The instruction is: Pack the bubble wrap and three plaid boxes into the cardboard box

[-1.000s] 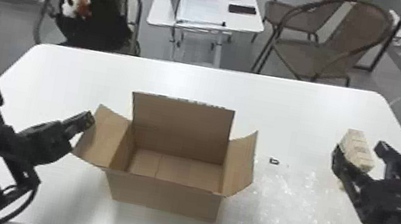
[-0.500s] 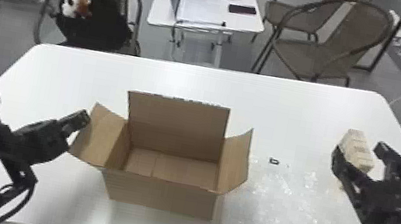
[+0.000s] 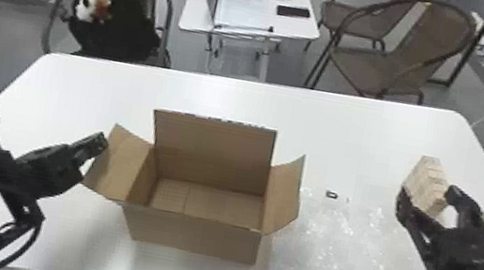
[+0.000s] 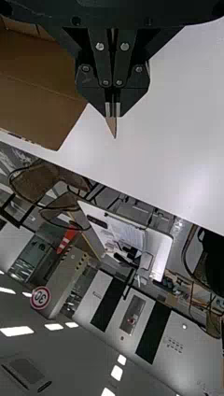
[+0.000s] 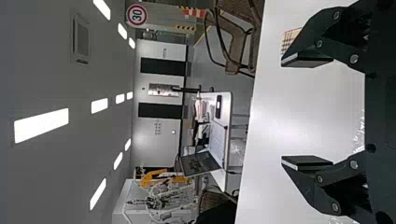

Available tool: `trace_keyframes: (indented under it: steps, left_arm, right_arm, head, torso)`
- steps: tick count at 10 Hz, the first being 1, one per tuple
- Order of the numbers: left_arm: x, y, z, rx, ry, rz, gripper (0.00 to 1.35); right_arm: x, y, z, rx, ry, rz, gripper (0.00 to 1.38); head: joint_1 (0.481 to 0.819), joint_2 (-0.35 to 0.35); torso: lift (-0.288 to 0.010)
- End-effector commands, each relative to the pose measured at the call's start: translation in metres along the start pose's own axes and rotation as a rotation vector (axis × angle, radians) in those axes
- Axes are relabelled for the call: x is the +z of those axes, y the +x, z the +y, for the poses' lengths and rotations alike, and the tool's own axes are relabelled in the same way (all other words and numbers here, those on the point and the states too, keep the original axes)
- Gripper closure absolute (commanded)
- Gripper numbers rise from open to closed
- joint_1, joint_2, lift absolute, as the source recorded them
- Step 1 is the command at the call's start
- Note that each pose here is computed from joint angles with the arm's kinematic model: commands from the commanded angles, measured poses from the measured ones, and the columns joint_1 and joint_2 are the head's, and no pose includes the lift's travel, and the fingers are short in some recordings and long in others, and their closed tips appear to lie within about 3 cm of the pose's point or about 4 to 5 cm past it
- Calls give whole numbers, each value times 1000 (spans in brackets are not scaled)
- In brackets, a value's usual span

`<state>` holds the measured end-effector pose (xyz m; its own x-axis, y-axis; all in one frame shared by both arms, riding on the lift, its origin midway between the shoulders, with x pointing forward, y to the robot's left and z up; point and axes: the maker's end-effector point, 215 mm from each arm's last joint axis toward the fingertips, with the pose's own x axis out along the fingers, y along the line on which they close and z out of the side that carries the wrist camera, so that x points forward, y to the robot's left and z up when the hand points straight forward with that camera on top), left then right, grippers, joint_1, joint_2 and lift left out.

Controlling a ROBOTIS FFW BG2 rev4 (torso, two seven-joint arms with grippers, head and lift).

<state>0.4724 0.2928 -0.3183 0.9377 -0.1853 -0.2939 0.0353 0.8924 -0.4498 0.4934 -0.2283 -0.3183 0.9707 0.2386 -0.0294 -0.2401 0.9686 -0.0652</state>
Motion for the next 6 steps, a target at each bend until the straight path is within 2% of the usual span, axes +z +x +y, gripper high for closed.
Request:
trace_keyframes:
  steps: [1, 3, 5, 6]
  left_arm:
    - [0, 0, 0, 0, -1, -2, 1208]
    - [-1, 0, 0, 1, 2, 0, 1208]
    - [0, 2, -2, 0, 7, -1, 1208]
    - [0, 2, -2, -1, 8, -1, 1208]
  right_arm:
    - [-20, -1, 7, 18, 26, 69, 515]
    - [-47, -2, 25, 58, 59, 291, 515]
    - [-47, -14, 41, 93, 47, 481, 515]
    - [-51, -32, 37, 18, 66, 556, 515]
  head:
    - [695, 74]
    - [695, 81]
    - [695, 103]
    - [695, 108]
  torso:
    - [-148]
    - [-148]
    - [-148]
    - [-148]
